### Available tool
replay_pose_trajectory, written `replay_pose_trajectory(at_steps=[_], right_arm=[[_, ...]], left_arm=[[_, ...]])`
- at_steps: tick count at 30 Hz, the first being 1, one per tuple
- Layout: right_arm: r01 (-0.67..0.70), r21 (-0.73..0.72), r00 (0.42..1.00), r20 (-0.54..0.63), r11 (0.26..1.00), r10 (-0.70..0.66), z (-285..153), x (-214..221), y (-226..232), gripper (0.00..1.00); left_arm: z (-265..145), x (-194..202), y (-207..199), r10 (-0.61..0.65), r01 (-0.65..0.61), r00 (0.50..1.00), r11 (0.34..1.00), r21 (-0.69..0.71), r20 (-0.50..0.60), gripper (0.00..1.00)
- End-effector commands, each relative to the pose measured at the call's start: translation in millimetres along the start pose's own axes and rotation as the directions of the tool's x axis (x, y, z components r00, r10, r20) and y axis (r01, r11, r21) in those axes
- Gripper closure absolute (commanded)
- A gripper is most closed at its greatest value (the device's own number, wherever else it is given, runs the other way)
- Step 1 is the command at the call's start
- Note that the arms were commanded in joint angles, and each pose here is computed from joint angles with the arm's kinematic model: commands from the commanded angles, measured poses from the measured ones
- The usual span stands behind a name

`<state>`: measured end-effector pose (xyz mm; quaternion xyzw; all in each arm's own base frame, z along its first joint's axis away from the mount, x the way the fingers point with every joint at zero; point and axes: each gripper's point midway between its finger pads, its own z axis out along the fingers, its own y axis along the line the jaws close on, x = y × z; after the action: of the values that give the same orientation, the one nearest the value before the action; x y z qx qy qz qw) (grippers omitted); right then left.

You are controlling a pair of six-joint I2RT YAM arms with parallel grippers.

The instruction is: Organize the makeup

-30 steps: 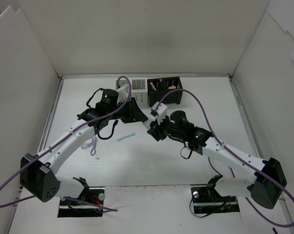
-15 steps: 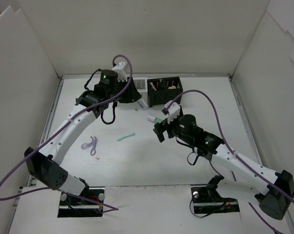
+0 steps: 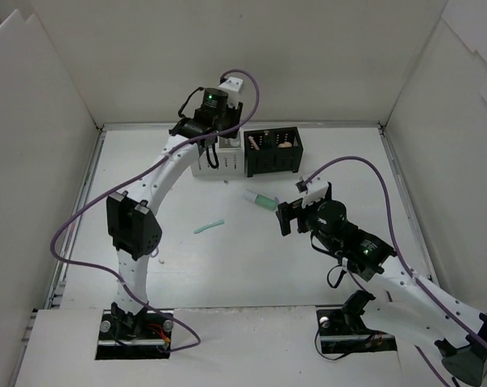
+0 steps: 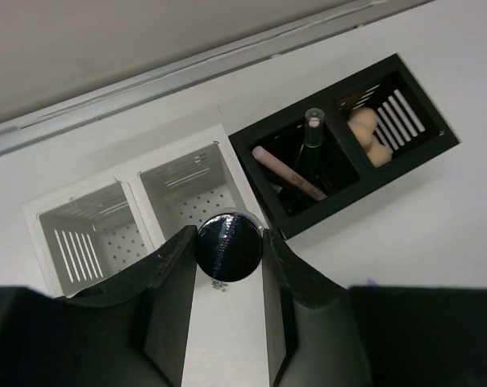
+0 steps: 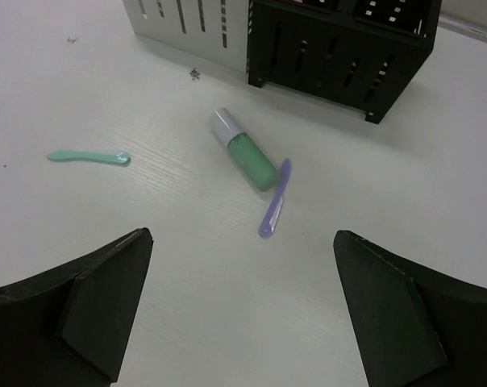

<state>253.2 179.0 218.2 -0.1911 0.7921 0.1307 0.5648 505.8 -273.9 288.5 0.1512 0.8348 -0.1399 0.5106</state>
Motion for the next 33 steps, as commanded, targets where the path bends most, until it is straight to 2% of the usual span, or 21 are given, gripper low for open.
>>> replay_pose_trajectory(at_steps=[1,5,19,28,33], right_arm=[[-0.031,0.072,0.999,0.034,0.997,0.029,-3,-8,-13,0.07],[-0.029,0.072,1.000,0.004,0.997,0.029,-5,4,-14,0.07],[-0.023,0.083,1.000,-0.011,0.996,0.024,-6,12,-17,0.06],[-0.021,0.106,1.000,-0.021,0.994,0.023,-5,15,-21,0.06],[-0.014,0.099,0.999,-0.035,0.995,0.017,-2,19,-19,0.06]], left_arm=[[-7,-54,14,0.105,-0.100,0.981,0.994,-0.043,0.164,1.00],[16,-50,31,0.136,-0.116,0.975,0.986,-0.118,0.175,1.00],[48,-44,38,0.143,-0.121,0.964,0.987,-0.110,0.223,1.00],[77,-11,30,0.112,-0.105,0.981,0.993,-0.051,0.159,1.00],[87,-1,30,0.112,-0.106,0.981,0.993,-0.045,0.157,1.00]])
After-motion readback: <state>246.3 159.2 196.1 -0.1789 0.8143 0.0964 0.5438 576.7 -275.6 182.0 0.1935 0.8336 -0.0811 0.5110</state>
